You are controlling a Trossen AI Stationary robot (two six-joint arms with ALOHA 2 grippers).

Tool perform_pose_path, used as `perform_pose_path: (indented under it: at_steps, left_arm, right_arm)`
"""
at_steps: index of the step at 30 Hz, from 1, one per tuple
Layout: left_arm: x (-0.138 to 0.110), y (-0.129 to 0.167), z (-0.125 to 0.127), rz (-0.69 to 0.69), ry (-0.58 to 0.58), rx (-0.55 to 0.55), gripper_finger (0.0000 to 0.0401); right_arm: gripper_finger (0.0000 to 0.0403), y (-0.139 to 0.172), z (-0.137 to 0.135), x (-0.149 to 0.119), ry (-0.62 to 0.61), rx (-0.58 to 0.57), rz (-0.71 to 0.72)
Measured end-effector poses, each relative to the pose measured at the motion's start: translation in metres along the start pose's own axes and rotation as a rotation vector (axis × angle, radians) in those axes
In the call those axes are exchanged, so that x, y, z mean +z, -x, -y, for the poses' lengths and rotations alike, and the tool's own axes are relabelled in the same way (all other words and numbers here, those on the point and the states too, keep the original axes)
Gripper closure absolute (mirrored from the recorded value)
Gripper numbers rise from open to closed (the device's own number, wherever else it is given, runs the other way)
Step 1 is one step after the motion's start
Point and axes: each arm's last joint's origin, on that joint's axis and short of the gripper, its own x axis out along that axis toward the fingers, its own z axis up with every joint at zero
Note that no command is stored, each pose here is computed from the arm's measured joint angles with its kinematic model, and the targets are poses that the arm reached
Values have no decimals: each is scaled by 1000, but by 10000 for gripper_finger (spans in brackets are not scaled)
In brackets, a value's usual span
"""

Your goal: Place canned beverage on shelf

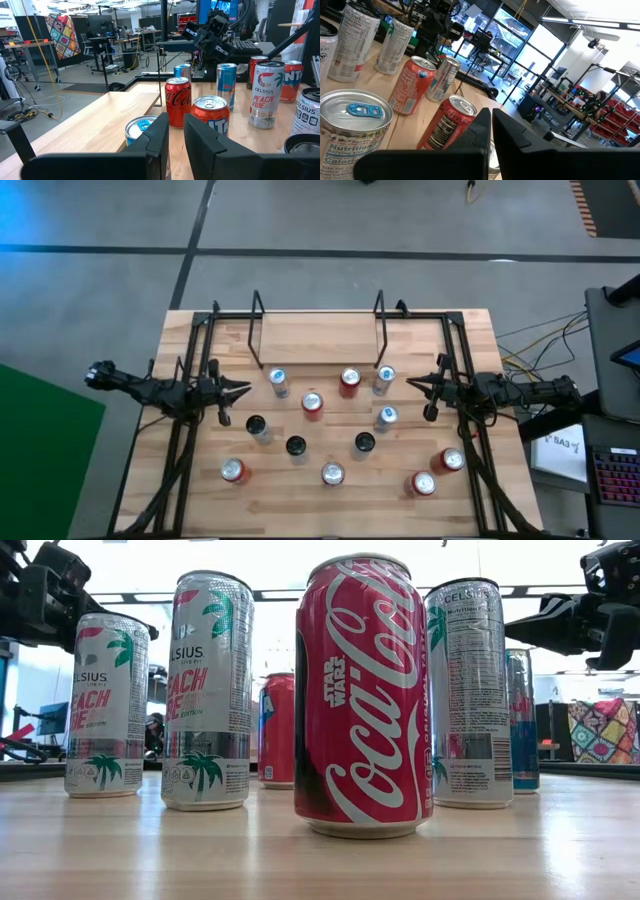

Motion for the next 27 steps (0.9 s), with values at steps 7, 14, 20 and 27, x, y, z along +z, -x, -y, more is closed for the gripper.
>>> perform_pose_path:
  at_steps: [7,14,20,27]
  left_arm:
    - [0,0,0,0,0,0,357]
    - [6,0,0,50,202,-2,357]
    - [18,2,-2,168,469,-15,357]
    - [33,5,-6,304,487,-13,357]
  right_arm:
    - [394,0,0,0,0,1,0]
    - [394,0,0,0,-50,-1,4]
    - [394,1,6,9,-552,-34,106]
    - [394,3,15,21,-955,-32,272]
